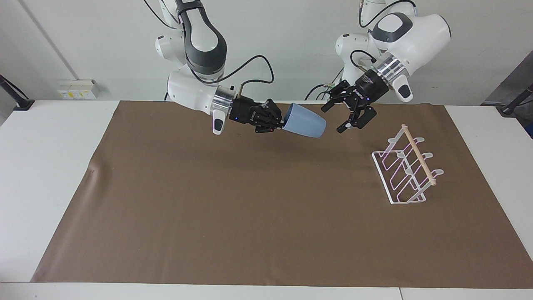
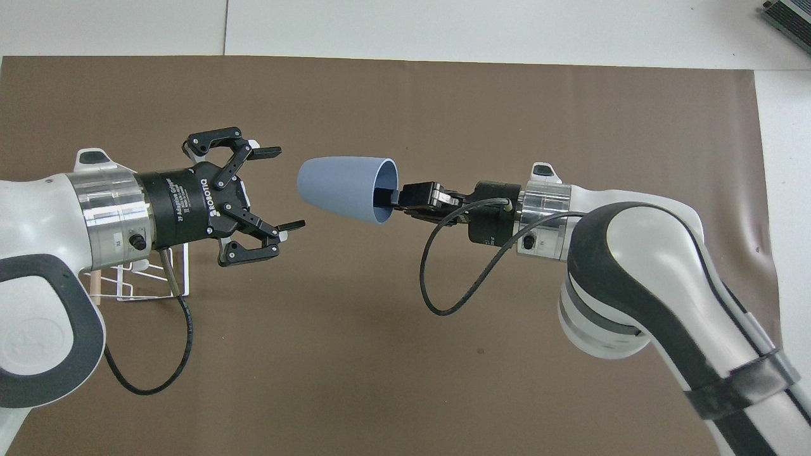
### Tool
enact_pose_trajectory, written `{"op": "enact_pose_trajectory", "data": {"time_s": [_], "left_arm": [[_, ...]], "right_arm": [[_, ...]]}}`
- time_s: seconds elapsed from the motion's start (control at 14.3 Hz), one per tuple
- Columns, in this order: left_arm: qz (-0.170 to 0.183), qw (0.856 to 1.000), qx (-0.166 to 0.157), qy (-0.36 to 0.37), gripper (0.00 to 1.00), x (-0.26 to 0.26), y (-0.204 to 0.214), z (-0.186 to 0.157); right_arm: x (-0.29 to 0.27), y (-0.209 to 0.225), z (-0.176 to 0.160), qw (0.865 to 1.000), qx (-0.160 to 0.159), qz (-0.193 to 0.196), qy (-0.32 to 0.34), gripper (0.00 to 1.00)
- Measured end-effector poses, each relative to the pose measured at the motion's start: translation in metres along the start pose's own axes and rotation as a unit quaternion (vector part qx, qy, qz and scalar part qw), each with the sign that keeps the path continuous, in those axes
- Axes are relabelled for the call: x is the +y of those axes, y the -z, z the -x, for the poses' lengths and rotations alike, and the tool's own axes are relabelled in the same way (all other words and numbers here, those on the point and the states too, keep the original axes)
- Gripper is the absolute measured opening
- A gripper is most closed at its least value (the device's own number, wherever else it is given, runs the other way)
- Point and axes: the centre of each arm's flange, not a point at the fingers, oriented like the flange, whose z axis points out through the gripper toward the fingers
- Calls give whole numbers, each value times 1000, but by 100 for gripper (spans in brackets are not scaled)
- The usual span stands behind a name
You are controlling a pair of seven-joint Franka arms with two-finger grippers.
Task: Hang cup on cup holder
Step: 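Close the left gripper around the blue cup body near the right gripper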
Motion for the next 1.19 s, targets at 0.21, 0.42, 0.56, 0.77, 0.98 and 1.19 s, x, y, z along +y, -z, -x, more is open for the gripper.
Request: {"op": "enact_pose_trajectory", "data": {"time_s": [0.21, 0.42, 0.56, 0.77, 0.98, 1.19], "left_arm": [[10, 1000, 0, -9, 100, -6, -10, 8], [19, 1000, -1, -23, 100, -16, -22, 21], [23, 999, -2, -32, 100, -23, -31, 29], [24, 999, 2, -32, 100, -25, -42, 27], [21, 999, 9, -34, 100, -20, -55, 15], [19, 999, 12, -39, 100, -17, -62, 8]], "right_arm": [[2, 0, 1, 1000, 0, 1, -1, 5], [2, 0, 1, 1000, 0, 1, -2, 5], [2, 0, 1, 1000, 0, 2, -2, 5], [2, 0, 1, 1000, 0, 2, -2, 5], [2, 0, 2, 1000, 0, 2, -2, 5], [2, 1, 2, 1000, 0, 1, -1, 5]]}}
